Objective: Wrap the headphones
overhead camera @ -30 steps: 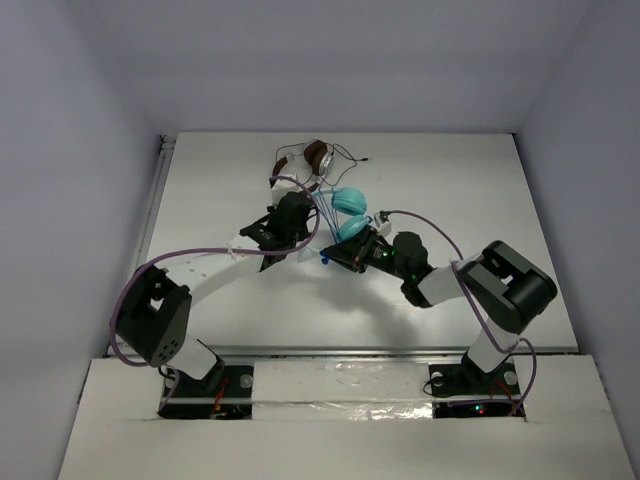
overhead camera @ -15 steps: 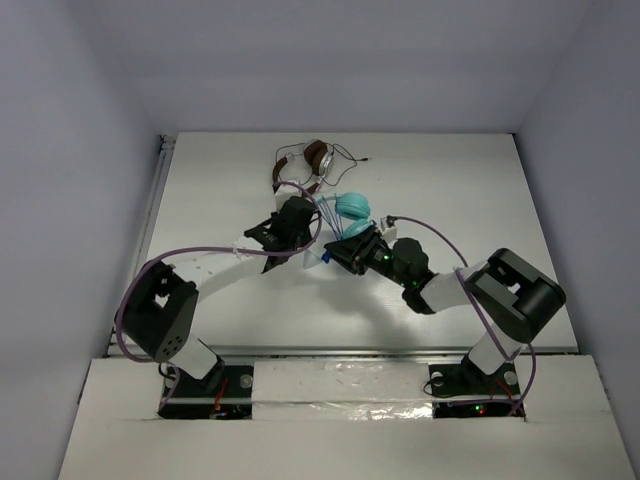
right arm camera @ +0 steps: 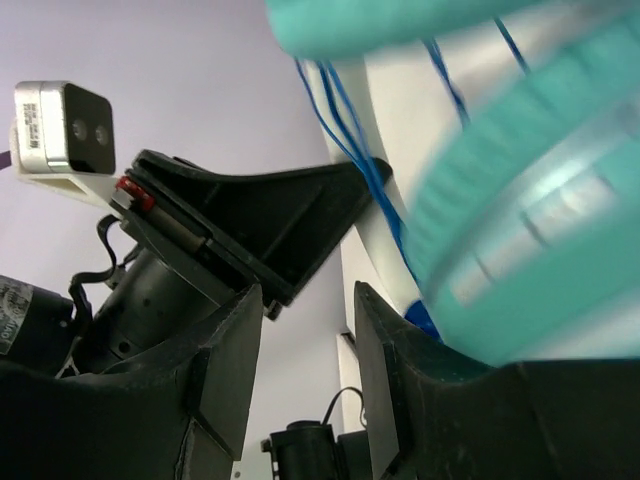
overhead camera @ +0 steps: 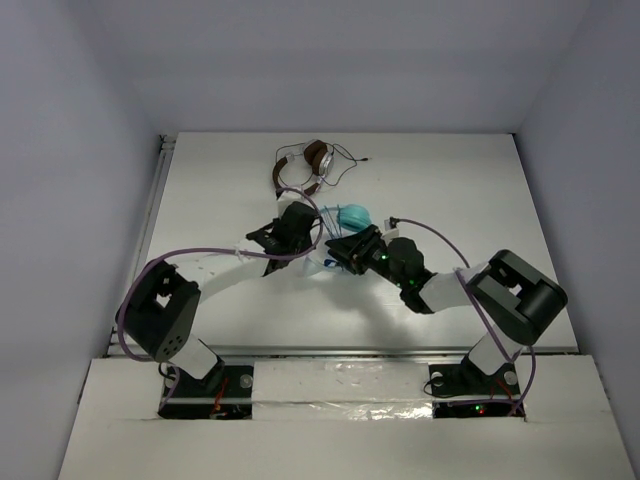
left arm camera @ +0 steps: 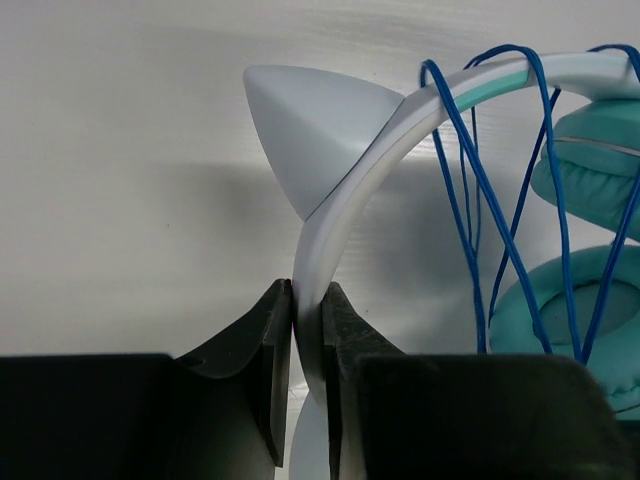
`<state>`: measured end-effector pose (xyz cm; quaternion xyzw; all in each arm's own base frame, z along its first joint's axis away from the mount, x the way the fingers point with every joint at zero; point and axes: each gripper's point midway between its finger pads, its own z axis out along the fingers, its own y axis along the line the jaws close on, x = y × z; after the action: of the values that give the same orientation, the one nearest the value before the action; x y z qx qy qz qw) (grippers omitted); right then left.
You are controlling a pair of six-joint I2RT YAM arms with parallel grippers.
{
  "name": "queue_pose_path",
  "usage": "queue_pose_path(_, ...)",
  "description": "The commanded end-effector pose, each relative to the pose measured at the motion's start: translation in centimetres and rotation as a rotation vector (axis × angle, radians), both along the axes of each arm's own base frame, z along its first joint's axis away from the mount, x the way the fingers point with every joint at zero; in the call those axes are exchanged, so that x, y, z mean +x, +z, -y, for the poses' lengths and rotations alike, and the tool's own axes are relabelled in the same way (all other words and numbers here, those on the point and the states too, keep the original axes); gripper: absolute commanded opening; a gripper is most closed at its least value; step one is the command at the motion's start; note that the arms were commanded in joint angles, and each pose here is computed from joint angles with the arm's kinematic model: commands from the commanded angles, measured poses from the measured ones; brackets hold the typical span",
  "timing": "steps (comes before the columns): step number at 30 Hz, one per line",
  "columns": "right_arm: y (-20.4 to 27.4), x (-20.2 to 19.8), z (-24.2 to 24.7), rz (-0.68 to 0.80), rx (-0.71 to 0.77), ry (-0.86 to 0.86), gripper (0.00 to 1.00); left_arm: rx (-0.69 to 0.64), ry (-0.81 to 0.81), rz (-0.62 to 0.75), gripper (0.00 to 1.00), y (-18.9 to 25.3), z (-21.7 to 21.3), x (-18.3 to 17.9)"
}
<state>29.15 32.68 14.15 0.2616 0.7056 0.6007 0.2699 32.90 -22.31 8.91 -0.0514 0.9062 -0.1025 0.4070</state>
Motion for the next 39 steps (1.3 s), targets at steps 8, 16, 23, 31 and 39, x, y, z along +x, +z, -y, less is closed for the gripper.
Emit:
queue_pose_path(8, 4.3, 1.1, 0.8, 0.129, -0.07, -0.08, 0.47, -0.142, -0.159, -0.053, 0.0, 1.0, 4.5, -1.6)
queue_pose_path(16, 12.9, -0.6, 4.9, 0.321, -0.117, -0.178, 0.2, -0.16, -0.188, -0.028, 0.0, 3.8, 4.4, -2.2)
queue_pose_path(23, 16.3, -2.2, 9.6, 0.491, -0.289, -0.285, 0.0, -0.146, -0.218, -0.009, 0.0, 4.2, 5.3, -1.2)
queue_pose_path(31, 16.7, -4.7, 13.3, 0.551, -0.458, -0.296, 0.0, -0.02, -0.204, -0.009, 0.0, 1.9, 5.1, 1.1)
queue_pose_path(39, 17.1, -6.6, 16.9, 0.557, -0.548, -0.35, 0.15, 0.029, -0.21, -0.049, 0.0, -0.4, 5.1, 1.4)
